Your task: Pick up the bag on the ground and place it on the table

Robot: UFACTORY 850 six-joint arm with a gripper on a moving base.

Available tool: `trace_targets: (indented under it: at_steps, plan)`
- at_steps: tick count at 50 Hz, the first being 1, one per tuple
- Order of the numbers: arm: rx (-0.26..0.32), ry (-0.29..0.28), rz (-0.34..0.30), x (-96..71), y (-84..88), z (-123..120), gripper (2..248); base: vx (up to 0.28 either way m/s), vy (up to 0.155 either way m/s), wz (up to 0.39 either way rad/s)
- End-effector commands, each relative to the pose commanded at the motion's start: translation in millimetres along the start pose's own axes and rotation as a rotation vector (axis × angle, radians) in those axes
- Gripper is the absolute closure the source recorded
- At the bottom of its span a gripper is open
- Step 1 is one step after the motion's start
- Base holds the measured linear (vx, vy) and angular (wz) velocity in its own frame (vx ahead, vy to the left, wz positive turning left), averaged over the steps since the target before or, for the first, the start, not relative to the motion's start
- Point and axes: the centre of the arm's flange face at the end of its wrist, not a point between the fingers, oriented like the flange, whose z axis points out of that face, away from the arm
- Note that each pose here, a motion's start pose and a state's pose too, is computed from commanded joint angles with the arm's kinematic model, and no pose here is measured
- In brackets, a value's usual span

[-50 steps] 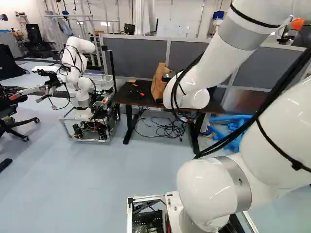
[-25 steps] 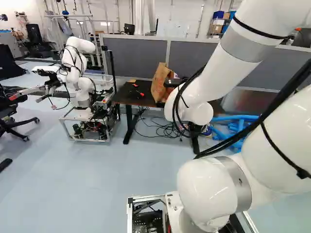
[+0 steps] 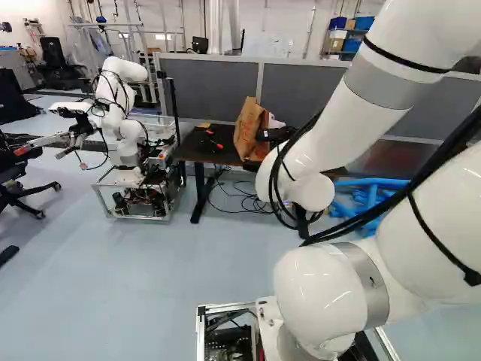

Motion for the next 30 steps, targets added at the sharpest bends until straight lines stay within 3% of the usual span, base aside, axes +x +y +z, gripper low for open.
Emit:
trace_targets:
  at_steps: [30]
  plan:
    - [-0.002,0.028,0.002,-7.7,0.1,-7.4,3,0.0,0.0,0.0]
